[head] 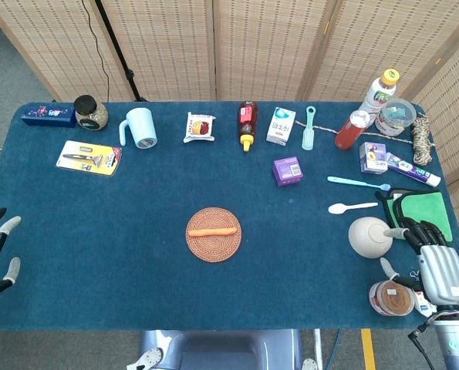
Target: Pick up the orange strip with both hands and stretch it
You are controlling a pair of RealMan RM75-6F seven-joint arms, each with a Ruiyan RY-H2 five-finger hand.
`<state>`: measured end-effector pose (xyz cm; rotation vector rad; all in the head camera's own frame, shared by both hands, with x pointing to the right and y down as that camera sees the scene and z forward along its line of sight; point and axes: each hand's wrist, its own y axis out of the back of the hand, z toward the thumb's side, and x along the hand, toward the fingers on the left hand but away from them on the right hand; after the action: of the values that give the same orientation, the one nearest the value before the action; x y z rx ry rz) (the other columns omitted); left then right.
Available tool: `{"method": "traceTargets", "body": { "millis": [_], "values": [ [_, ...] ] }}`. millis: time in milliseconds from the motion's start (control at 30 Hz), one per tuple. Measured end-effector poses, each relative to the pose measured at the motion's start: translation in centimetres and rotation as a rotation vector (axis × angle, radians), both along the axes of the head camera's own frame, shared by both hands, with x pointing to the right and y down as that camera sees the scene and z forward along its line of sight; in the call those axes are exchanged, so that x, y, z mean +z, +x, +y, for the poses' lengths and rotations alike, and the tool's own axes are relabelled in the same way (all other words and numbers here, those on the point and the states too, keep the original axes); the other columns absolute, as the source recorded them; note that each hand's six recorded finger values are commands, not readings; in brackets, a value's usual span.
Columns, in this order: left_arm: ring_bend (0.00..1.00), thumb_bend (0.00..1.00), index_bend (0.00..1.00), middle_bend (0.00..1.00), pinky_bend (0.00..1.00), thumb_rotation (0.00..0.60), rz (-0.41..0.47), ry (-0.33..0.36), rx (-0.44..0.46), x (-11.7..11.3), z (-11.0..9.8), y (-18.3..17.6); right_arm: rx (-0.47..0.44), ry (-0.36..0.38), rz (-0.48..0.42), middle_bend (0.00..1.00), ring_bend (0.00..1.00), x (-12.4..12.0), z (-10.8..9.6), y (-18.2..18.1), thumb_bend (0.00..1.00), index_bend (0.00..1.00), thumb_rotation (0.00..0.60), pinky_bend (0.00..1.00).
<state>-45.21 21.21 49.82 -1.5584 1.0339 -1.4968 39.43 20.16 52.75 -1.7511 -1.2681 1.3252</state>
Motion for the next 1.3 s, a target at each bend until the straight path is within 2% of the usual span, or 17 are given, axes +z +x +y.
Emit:
{"method": "traceTargets", "body": {
  "millis": [233,367,700,1300],
  "values": [
    [0.07,0.45,0.15,0.05,0.01,0.600,-0.005,0.008,0.000,-0.1,-0.4,-0.1,-0.062,-0.010,-0.066,0.20,0.20,0.8,-1.7,-3.1,0.35,0.34,0.600,0.00],
    [0.07,0.45,0.15,0.05,0.02,0.600,-0.010,0.014,-0.005,-0.2,-0.8,-0.3,-0.100,-0.013,-0.110,0.19,0.15,1.4,-3.0,-5.5,0.35,0.34,0.600,0.00],
    [0.07,0.45,0.15,0.05,0.01,0.600,-0.024,0.021,0.002,-0.1,-1.9,-0.6,-0.177,-0.059,-0.205,0.17,0.13,3.7,-4.8,-12.0,0.35,0.39,0.600,0.00],
    [0.07,0.45,0.15,0.05,0.01,0.600,-0.030,0.025,0.000,-0.1,-3.1,-0.7,-0.281,-0.158,-0.234,0.16,0.11,8.3,-5.9,-20.8,0.35,0.39,0.600,0.00]
  ]
}}
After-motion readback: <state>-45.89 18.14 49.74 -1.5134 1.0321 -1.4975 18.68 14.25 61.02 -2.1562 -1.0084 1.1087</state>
